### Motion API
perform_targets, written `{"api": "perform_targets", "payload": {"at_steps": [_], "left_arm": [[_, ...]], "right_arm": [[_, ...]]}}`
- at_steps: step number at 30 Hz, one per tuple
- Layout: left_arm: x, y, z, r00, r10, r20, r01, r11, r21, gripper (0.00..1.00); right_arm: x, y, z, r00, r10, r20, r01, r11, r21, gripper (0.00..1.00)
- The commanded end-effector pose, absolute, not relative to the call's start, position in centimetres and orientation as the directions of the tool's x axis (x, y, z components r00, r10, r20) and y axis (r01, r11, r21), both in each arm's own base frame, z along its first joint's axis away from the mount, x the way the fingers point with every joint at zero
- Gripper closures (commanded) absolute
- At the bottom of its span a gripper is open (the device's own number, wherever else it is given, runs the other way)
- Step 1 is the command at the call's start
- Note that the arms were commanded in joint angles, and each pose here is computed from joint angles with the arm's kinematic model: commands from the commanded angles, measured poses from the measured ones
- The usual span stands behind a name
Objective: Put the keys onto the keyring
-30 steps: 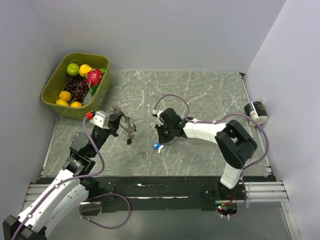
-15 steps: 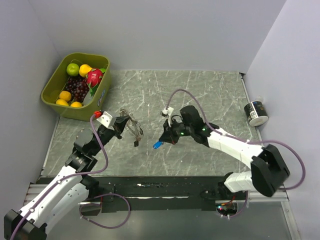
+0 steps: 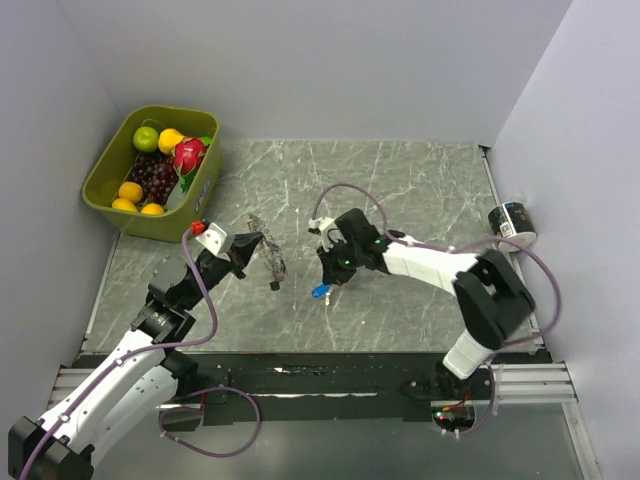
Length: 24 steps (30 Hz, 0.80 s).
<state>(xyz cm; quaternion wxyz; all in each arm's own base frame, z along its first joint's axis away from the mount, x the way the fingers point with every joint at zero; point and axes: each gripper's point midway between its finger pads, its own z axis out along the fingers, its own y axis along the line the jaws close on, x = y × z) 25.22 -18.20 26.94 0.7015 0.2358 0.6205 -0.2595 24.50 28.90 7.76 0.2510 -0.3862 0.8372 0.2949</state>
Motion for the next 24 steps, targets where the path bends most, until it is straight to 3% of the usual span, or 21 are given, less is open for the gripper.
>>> {"api": "perform_targets", "payload": {"at_steps": [1,7,8,9,12,15,24], "left_arm": [[25.0,-17.9,31.5,0.212,-0.139,-0.967,0.649,0.76,0.033,0.99],[25.3,-17.9,31.5,0.203,-0.133,-0.97,0.644,0.765,0.03,0.99],[25.2,-17.9,31.4,0.203,-0.133,-0.97,0.644,0.765,0.03,0.99],[25.2,-17.9,31.4,0.205,-0.134,-0.97,0.642,0.766,0.03,0.99],[25.3,-17.8,31.3,0.207,-0.133,-0.969,0.639,0.769,0.031,0.99],[25.2,-17.8,31.2,0.203,-0.129,-0.971,0.64,0.768,0.032,0.99],[25.1,-17.8,30.9,0.205,-0.135,-0.969,0.645,0.764,0.03,0.99]], "right_arm": [[26.1,27.0,4.6,-0.69,-0.532,-0.49,-0.687,0.696,0.212,1.0],[26.2,27.5,3.4,-0.73,-0.513,-0.451,-0.649,0.727,0.223,1.0],[26.3,27.5,3.5,-0.727,-0.512,-0.458,-0.65,0.728,0.217,0.93],[26.5,27.6,4.0,-0.727,-0.498,-0.473,-0.645,0.733,0.218,0.74],[26.5,27.6,4.7,-0.715,-0.48,-0.507,-0.646,0.732,0.218,0.48],[26.4,27.1,5.1,-0.718,-0.457,-0.525,-0.628,0.75,0.207,0.36],[25.0,26.7,4.3,-0.729,-0.459,-0.507,-0.631,0.738,0.24,0.4]]}}
